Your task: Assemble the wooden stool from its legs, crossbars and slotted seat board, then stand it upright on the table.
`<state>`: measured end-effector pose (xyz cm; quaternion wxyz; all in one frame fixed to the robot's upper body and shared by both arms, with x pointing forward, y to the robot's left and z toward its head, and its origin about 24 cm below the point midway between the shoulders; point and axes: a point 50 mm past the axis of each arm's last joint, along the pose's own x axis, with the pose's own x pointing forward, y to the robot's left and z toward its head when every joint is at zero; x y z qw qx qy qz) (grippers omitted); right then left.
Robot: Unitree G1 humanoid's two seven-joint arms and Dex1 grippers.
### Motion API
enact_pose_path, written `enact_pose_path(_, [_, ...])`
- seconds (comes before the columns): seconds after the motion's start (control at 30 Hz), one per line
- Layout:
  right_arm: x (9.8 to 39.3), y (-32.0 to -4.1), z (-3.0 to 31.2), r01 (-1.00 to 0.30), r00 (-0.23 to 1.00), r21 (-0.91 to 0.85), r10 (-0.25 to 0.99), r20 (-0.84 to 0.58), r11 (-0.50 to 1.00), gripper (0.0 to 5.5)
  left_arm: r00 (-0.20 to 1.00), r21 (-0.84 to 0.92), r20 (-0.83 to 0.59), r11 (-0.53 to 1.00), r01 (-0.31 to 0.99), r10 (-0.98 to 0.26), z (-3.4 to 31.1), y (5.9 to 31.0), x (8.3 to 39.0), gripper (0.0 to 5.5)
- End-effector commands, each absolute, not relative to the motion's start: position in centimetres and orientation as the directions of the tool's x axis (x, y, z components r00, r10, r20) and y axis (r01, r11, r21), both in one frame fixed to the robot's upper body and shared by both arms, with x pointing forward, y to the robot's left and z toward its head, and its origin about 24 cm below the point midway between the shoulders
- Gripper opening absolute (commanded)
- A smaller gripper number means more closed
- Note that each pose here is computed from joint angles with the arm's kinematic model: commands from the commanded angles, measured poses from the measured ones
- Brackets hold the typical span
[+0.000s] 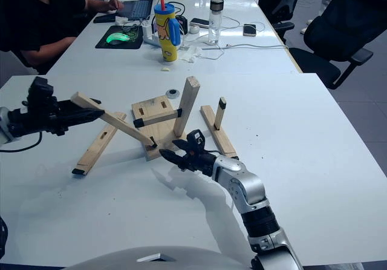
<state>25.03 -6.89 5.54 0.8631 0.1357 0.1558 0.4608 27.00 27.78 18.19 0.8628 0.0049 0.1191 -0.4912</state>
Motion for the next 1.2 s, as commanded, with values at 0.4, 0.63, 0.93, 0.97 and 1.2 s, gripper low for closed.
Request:
enact_pose_path(0.4, [26.5,-5.0,3.3,-0.752,0.582,0.212,0.78,-0.231,0.624,3.27,0.402,0.051,-0.36,0.413,0.909,-0.842,22.0,26.9,29.6,2.12])
enact_pose_path(0.63, [26.8,-4.7,4.6,-0.746,0.617,0.216,0.776,-0.131,0.63,3.27,0.359,0.089,-0.466,0.361,0.928,-0.809,21.8,25.9,30.2,2.12])
enact_pose_path(0.93, [27.9,-4.3,4.0,-0.706,0.658,0.21,0.736,-0.161,0.677,3.27,0.406,0.114,-0.526,0.41,0.905,-0.748,21.1,26.9,31.2,2.12])
enact_pose_path(0.97, [28.2,-4.3,3.8,-0.692,0.669,0.206,0.722,-0.179,0.692,3.27,0.407,0.116,-0.529,0.412,0.904,-0.745,21.0,27.0,31.3,2.12])
enact_pose_path(1.2, [29.0,-4.0,3.5,-0.69,0.681,0.166,0.71,-0.179,0.704,3.27,0.385,0.102,-0.547,0.398,0.912,-0.743,20.4,26.5,31.6,2.12])
